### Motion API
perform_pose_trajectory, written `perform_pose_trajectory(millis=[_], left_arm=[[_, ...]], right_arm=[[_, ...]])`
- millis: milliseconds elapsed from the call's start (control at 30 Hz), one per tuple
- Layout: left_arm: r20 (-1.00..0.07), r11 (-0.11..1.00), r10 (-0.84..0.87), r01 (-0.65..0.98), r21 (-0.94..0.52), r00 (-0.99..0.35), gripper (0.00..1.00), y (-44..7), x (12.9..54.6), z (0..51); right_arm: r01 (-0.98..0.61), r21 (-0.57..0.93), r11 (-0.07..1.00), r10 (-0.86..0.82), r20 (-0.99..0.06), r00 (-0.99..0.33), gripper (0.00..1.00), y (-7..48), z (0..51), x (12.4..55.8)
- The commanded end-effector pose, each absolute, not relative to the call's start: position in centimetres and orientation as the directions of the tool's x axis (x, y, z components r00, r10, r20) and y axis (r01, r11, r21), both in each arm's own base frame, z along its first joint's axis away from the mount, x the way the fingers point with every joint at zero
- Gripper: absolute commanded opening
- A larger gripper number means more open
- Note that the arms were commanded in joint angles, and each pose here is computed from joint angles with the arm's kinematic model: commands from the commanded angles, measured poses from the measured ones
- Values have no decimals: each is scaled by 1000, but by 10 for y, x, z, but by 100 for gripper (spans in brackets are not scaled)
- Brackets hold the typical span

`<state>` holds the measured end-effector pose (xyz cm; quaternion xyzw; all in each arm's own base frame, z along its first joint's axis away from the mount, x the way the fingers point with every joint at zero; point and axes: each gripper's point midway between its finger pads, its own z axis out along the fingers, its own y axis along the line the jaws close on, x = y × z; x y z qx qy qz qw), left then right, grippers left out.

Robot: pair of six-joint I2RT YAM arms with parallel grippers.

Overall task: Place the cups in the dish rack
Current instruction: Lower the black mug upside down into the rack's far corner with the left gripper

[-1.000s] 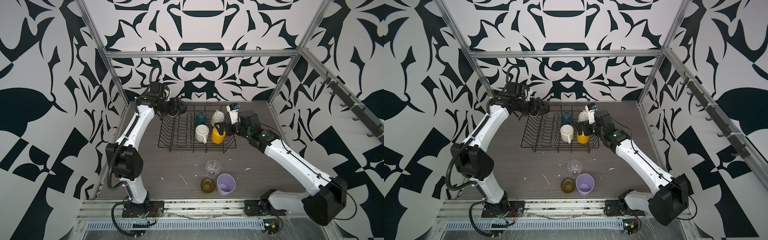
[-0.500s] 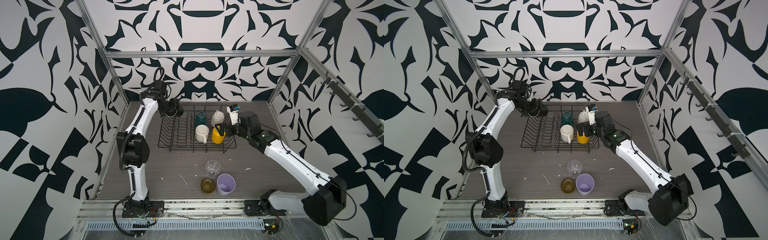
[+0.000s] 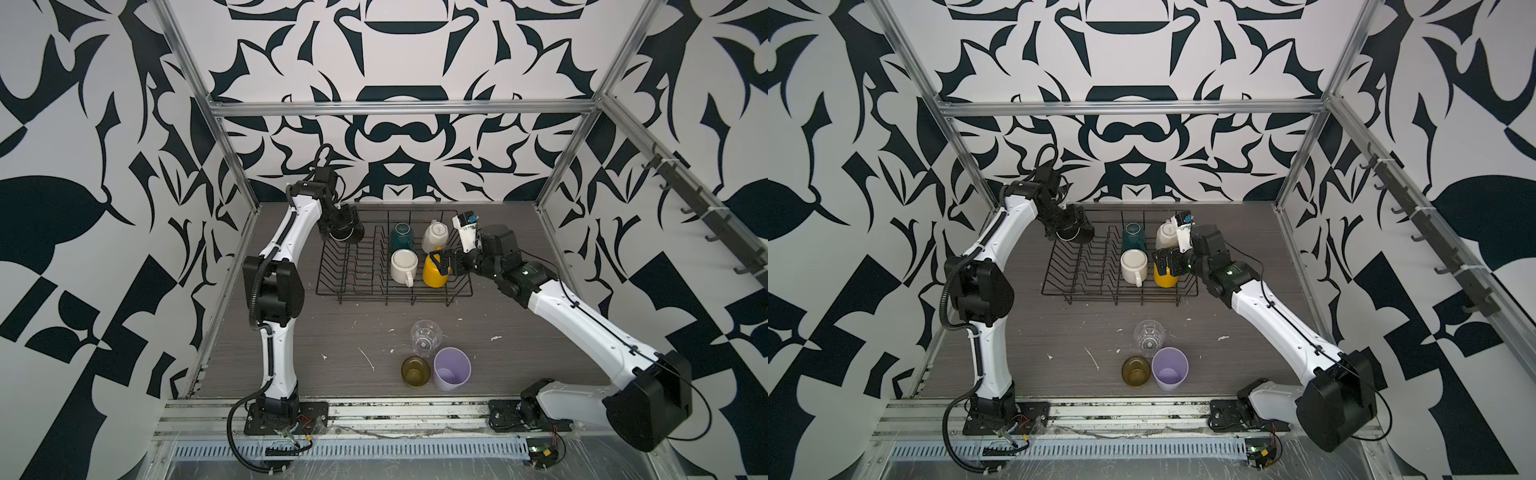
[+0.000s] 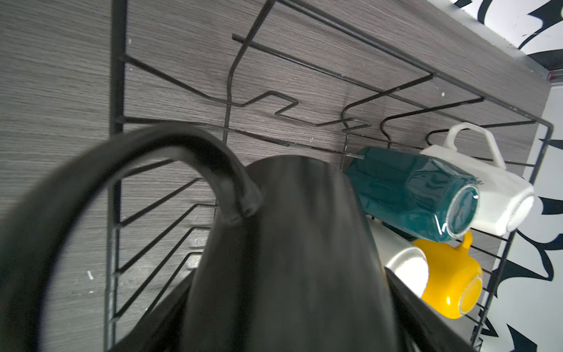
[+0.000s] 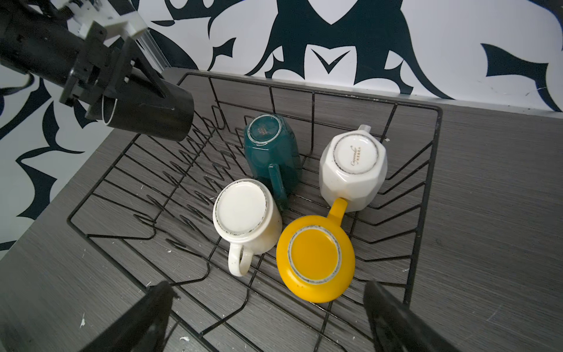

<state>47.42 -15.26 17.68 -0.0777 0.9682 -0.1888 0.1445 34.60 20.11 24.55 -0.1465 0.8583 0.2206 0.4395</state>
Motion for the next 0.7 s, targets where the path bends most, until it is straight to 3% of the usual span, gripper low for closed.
perform_pose_trajectory(millis=[0, 533, 667], left_arm=[[-238, 914, -217, -112, -390, -947, 0, -152, 477, 175], [-167, 923, -233, -163, -348, -958, 1, -150, 488, 127], [-153, 926, -232, -170, -336, -961, 15, -149, 489, 117]], right_arm=[[-468, 260, 844, -29, -851, -525, 99, 204, 264, 348], [-479, 290, 829, -26, -835, -550, 99, 210, 256, 347], [-481, 298, 825, -24, -830, -557, 99, 211, 254, 346]])
